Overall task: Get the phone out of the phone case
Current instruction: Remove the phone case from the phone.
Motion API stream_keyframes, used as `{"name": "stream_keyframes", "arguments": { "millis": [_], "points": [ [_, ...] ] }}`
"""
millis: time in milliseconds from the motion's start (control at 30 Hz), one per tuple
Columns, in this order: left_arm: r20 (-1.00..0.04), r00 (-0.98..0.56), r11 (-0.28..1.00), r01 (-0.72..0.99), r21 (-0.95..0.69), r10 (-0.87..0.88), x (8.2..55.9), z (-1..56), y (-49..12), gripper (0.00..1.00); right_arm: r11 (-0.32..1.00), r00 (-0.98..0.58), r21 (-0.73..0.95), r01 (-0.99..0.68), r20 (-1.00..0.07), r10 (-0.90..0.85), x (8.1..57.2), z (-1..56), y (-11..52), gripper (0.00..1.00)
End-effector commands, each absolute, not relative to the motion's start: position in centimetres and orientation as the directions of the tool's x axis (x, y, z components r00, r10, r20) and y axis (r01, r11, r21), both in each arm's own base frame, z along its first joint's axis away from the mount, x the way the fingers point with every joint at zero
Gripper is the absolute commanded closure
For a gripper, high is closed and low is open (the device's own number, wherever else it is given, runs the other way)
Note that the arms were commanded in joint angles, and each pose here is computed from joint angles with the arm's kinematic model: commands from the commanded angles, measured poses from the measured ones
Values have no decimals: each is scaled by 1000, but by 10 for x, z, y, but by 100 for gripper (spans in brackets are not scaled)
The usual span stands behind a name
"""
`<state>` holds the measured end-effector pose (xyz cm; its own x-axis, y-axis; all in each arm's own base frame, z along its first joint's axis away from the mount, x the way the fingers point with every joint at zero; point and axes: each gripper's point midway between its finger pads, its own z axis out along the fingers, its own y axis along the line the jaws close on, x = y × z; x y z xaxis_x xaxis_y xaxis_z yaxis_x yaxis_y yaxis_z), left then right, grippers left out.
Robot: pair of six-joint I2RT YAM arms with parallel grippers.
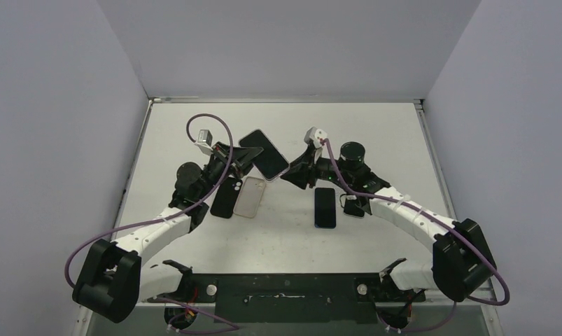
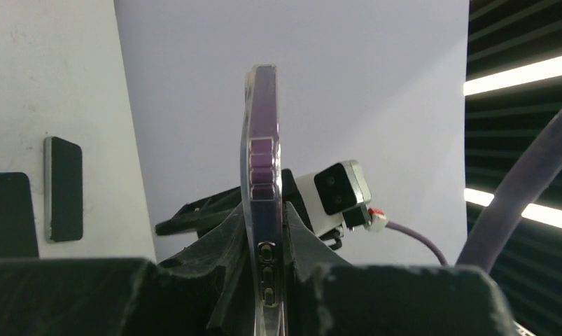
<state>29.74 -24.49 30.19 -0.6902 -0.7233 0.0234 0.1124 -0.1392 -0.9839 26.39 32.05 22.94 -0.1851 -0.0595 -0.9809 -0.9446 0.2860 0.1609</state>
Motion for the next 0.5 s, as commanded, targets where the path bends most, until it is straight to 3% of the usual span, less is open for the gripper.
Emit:
{"name": "stream_keyframes", "arguments": {
  "millis": [0,100,167,467],
  "points": [
    [-201,-740,-96,338,-936,-642,283,342,-242,100,225,-149,143,-964,-989,-11,252,259,293,62],
    [-318,-745,-37,416,-909,-586,278,340,-243,100,164,-150,136,-977,-986,-78,235,259,287,48],
    [-410,-743,9,478,-878,-530,275,339,-248,100,106,-148,139,-985,-985,-86,224,269,288,44],
    [-627,-701,63,648,-759,-341,260,345,-261,100,-63,-153,161,-985,-982,-113,203,286,306,38]
  ]
}}
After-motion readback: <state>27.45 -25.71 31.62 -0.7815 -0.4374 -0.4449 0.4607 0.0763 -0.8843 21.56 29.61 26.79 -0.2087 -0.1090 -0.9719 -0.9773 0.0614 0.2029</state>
